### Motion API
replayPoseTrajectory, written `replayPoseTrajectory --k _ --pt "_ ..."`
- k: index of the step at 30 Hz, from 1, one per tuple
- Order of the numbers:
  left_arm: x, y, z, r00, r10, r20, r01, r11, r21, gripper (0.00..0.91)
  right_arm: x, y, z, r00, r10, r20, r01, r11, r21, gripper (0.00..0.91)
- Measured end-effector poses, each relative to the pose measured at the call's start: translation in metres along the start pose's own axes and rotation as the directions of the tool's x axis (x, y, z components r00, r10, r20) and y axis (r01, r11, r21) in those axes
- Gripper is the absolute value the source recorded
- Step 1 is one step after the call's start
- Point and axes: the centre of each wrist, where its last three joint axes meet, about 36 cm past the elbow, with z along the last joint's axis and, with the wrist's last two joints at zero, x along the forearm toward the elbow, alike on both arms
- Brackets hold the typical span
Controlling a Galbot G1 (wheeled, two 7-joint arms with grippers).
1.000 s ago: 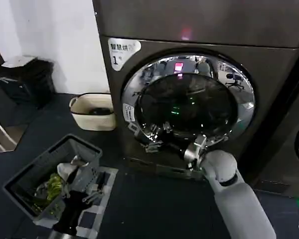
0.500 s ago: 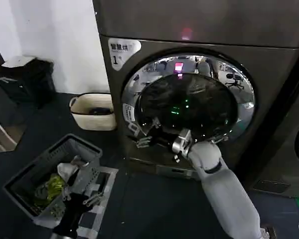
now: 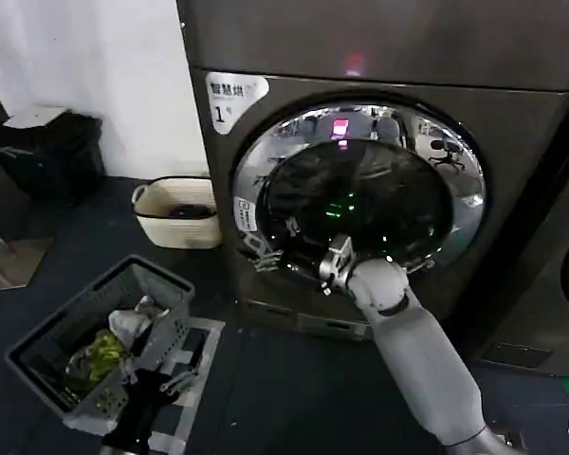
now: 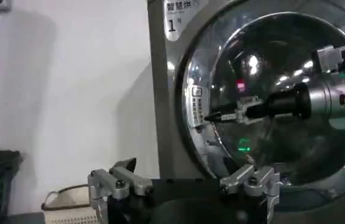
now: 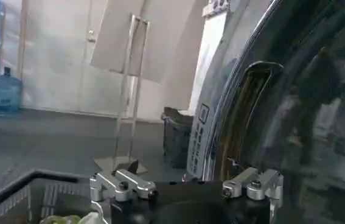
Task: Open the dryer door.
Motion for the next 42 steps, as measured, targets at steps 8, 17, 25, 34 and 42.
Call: replayPoseTrajectory --k 8,17,25,34,42 --pt "0.000 0.001 -0.001 1.000 -0.003 -0.013 0.003 1.000 -0.003 0.907 -0.005 0.003 -0.004 0.998 -0.041 0.037 0.043 0.998 -0.045 0.907" --pt "-0.005 0.008 -0.008 0.996 -0.011 -0.087 0.010 1.000 -0.022 0.907 0.008 0.008 -0.002 0.988 -0.148 0.050 0.150 0.987 -0.055 0.907" --pt "-0.013 0.013 -0.016 0.991 -0.088 -0.106 0.075 0.990 -0.117 0.907 0.029 0.009 -0.002 0.965 -0.255 0.052 0.258 0.964 -0.058 0.907" --pt "-0.019 0.024 -0.019 0.993 -0.065 -0.103 0.058 0.996 -0.070 0.907 0.049 0.015 0.001 0.937 -0.338 0.088 0.344 0.936 -0.069 0.907" --pt "-0.021 0.039 -0.021 0.995 -0.026 -0.092 0.025 1.000 -0.004 0.907 0.064 0.022 0.002 0.916 -0.383 0.122 0.394 0.915 -0.083 0.907"
